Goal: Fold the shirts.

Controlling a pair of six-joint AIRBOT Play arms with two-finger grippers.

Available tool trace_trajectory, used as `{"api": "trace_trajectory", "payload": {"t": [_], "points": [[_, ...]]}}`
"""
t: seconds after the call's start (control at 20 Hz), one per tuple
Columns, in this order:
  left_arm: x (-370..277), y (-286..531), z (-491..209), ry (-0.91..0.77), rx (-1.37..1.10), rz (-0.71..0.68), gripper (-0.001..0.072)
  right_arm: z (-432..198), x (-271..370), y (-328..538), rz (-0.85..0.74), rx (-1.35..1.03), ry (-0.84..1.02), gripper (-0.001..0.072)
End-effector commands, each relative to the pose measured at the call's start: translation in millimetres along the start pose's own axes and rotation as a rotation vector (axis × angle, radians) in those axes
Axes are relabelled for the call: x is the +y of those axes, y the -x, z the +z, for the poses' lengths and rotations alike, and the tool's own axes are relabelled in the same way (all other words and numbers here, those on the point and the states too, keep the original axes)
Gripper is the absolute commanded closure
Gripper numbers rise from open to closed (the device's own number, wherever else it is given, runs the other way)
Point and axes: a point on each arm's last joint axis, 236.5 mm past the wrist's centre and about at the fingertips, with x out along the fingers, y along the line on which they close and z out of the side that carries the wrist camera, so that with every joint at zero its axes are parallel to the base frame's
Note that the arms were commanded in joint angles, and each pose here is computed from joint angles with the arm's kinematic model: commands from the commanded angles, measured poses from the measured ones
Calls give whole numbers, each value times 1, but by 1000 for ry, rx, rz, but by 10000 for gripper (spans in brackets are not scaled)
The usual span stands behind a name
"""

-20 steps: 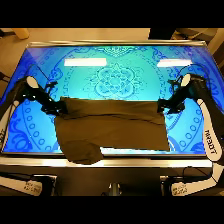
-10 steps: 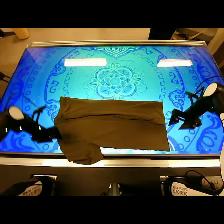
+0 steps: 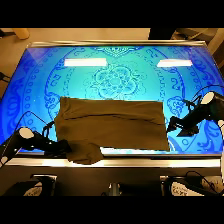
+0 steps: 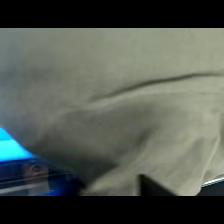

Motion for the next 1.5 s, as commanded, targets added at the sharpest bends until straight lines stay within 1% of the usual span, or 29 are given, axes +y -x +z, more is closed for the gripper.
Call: {"api": "trace_trajectory", "payload": {"t": [0.0,0.05,0.1,0.15,0.3,0.45,0.5,0.55,0.65,0.7,0.75,0.8,0.85,0.9,0.95,1.05,1.15,1.25,1.35,1.45], "points": [[-1,-12,-2,-5,10,12,461,-22,-10,-21,-19,81,-10,142],[-1,-11,-1,-5,7,11,610,-32,-12,-32,-16,120,-11,140],[-1,-11,-1,-16,5,11,678,-43,-13,-43,-10,153,-3,111],[-2,-10,-1,-27,1,10,679,-48,-14,-52,-3,166,0,102],[-5,-6,1,-38,-19,6,679,-40,-18,-66,-7,120,3,105],[-8,0,4,-55,-51,1,679,-24,-18,-68,-9,51,3,127],[-9,1,4,-59,-59,-1,679,-22,-16,-70,4,46,-2,152],[-10,2,5,-61,-63,-2,679,-23,-11,-72,27,45,-11,155],[-10,2,5,-60,-65,-2,679,-27,-4,-77,59,62,-25,189],[-10,2,7,-61,-72,-1,679,-29,-4,-79,63,72,-27,228],[-10,2,10,-61,-83,-1,679,-31,-4,-80,64,81,-29,229],[-10,3,13,-61,-97,0,679,-31,-4,-80,64,82,-29,259],[-11,5,17,-64,-109,-1,679,-31,-4,-80,64,81,-29,389],[-13,8,20,-70,-121,-2,679,-30,-4,-80,64,78,-28,562],[-17,13,26,-81,-139,-5,680,-28,-4,-78,63,72,-21,687],[-37,41,49,-140,-223,-18,681,-13,3,-61,76,13,3,690],[-63,83,75,-215,-319,-23,682,16,19,-27,110,-111,26,690],[-84,122,101,-274,-413,-8,683,49,35,7,93,-243,90,690],[-87,143,131,-289,-457,42,684,94,52,37,39,-425,165,689],[-83,146,164,-263,-449,56,683,135,59,53,15,-521,149,689]]}}
